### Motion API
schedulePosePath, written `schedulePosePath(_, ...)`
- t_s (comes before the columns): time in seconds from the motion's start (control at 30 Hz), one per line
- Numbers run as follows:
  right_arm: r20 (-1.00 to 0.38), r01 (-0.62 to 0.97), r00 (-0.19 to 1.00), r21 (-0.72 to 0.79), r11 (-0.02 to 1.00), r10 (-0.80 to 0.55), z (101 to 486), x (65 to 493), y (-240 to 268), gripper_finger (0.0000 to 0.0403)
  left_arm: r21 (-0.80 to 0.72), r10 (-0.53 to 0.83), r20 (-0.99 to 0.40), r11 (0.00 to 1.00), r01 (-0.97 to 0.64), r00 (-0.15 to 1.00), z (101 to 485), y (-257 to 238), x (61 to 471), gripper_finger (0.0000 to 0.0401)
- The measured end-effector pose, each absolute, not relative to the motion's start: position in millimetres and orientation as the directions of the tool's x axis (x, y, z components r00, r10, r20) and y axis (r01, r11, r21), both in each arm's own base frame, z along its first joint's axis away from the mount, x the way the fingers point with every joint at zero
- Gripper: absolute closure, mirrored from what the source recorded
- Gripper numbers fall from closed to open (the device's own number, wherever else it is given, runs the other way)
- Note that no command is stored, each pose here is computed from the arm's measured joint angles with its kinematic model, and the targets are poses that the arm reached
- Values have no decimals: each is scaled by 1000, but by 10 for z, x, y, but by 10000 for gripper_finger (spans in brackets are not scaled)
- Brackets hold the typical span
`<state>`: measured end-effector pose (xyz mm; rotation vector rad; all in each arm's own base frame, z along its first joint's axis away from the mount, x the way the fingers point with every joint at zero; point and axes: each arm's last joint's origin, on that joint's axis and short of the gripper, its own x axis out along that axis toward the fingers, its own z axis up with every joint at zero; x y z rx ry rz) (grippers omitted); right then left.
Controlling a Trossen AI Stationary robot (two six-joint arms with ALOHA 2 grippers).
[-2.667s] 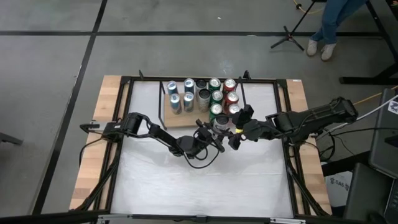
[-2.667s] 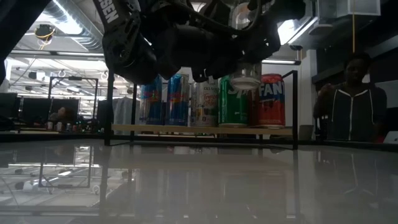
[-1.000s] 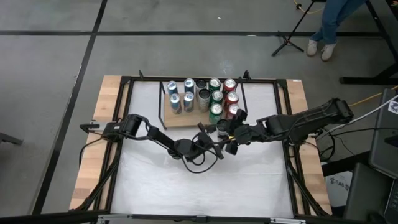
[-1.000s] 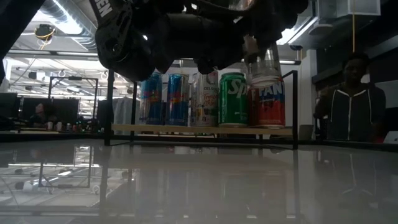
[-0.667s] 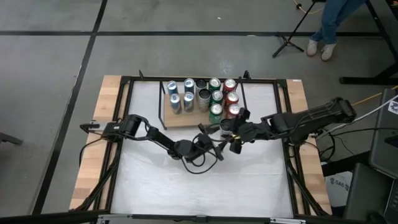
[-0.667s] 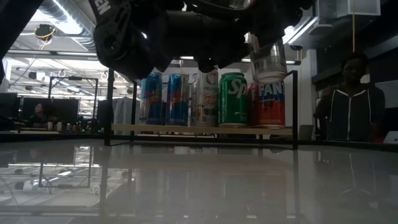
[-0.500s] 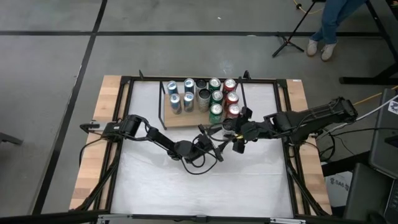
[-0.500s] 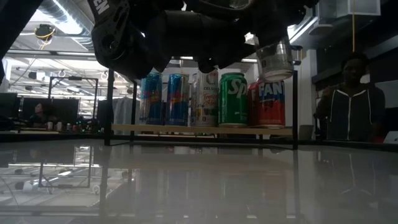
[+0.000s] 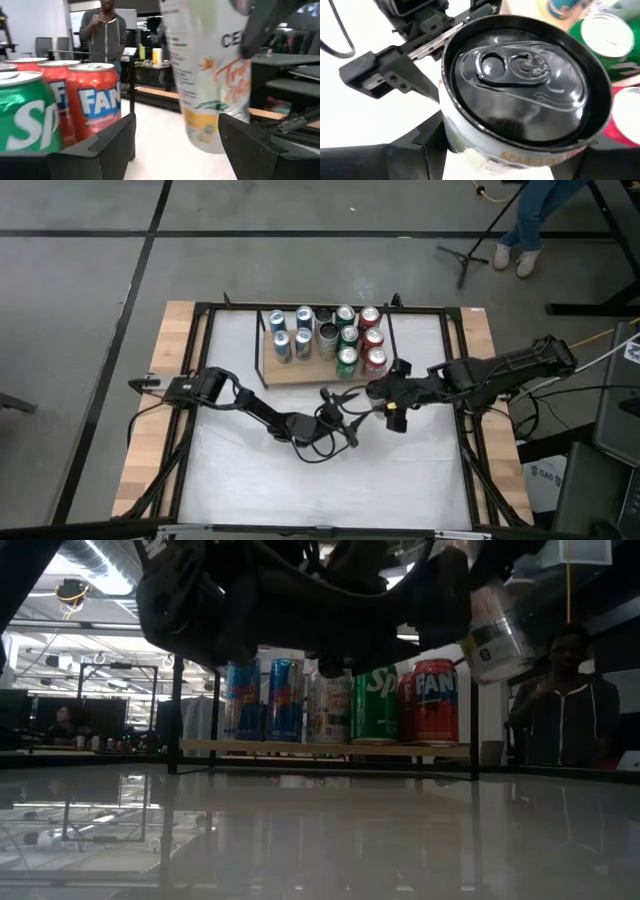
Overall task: Sort soda cans
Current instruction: Put the white-yellow soda can on the shelf and align with the other white-yellow soda cans
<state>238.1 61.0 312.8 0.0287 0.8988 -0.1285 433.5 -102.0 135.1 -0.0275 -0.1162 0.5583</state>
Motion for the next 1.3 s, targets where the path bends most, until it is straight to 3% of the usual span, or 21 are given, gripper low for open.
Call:
schedulePosePath(0.23,-785,112,615,-12,994,-79,3118,2399,620,157,-34,596,93,802,-596,798,1429,-1201,4253,125)
schedulePosePath(0.4,-789,104,611,-3,995,-66,3092,2436,635,157,41,611,105,786,-617,785,1710,-1309,4174,125)
schedulePosePath(0.57,-796,91,604,12,996,-45,3068,2461,649,157,153,594,23,793,-590,804,1954,-1304,4043,125)
schedulePosePath(0.67,-791,91,610,15,996,-44,3072,2466,651,157,163,533,-85,841,-516,842,2051,-1232,3896,125)
schedulePosePath(0.9,-770,83,637,19,996,-39,3044,2569,680,157,-63,168,-421,975,-213,892,2290,-792,3665,125)
schedulePosePath(1.03,-759,65,650,10,998,-34,2964,2704,719,157,-106,104,-413,981,-161,905,2340,-642,3694,125)
schedulePosePath(1.3,-774,76,630,-16,997,-60,2782,2880,761,157,-97,121,-397,980,-172,910,2360,-540,3717,125)
